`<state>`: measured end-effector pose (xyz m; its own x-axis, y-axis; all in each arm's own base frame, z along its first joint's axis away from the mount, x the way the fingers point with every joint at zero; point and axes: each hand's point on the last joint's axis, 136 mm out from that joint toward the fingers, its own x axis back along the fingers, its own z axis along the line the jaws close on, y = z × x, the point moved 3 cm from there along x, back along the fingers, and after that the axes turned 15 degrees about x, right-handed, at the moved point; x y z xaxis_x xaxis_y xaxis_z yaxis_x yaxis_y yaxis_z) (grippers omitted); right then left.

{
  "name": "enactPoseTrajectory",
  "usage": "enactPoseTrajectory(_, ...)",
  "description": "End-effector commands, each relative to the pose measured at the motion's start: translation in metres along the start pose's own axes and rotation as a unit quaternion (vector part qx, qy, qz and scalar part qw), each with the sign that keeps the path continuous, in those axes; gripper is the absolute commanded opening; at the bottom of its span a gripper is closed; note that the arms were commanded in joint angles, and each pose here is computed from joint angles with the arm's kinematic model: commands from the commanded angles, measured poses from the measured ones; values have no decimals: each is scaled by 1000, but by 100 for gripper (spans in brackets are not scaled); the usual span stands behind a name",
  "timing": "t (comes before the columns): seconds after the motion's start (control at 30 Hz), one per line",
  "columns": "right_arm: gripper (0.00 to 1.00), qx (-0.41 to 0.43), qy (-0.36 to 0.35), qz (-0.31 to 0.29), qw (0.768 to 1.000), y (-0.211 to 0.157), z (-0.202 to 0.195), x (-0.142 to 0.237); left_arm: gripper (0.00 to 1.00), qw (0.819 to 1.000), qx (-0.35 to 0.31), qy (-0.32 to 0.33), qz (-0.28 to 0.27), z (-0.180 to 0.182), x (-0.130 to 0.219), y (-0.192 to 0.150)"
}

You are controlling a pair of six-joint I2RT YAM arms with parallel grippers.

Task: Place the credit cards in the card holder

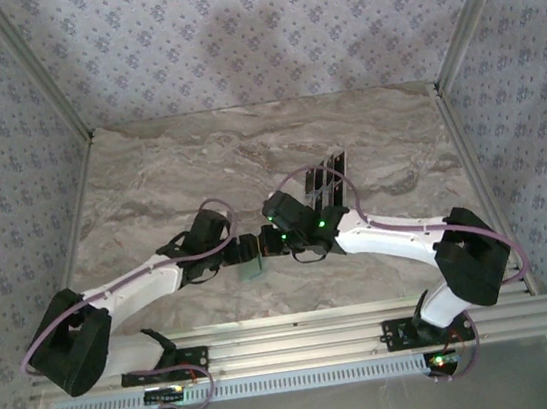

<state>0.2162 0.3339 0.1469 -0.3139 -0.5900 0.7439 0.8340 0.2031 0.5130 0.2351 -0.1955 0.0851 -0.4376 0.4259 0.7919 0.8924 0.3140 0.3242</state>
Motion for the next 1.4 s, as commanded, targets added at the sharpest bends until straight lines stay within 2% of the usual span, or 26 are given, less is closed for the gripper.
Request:
enactPoseTrajectory(0.0, 0, 8, 9, -18, 1000, 10, 9, 12, 87, 1000, -9, -16, 0, -9, -1, 5)
enactPoseTrajectory(0.27, 0, 5, 3, -17, 1000, 7, 3, 12, 84, 1000, -8, 8, -1, 1, -3, 3)
enactPoseTrajectory(0.6, 0, -9, -10, -15, 1000, 1, -14, 11, 81, 1000, 12, 15, -24, 18, 18, 8)
enactPoseTrajectory(0.97, 0, -31, -26, 3, 999, -24, -37, -4, 80, 999, 29, 34, -21, 45, 22, -4)
enactPoseTrajectory(1.13, 0, -30, -13, -5, 999, -22, -33, -3, 82, 999, 27, 16, -21, 37, 25, -2)
enactPoseTrajectory(1.37, 0, -7, 6, -22, 1000, 1, -9, 10, 84, 1000, 18, -11, -14, 13, 26, 9)
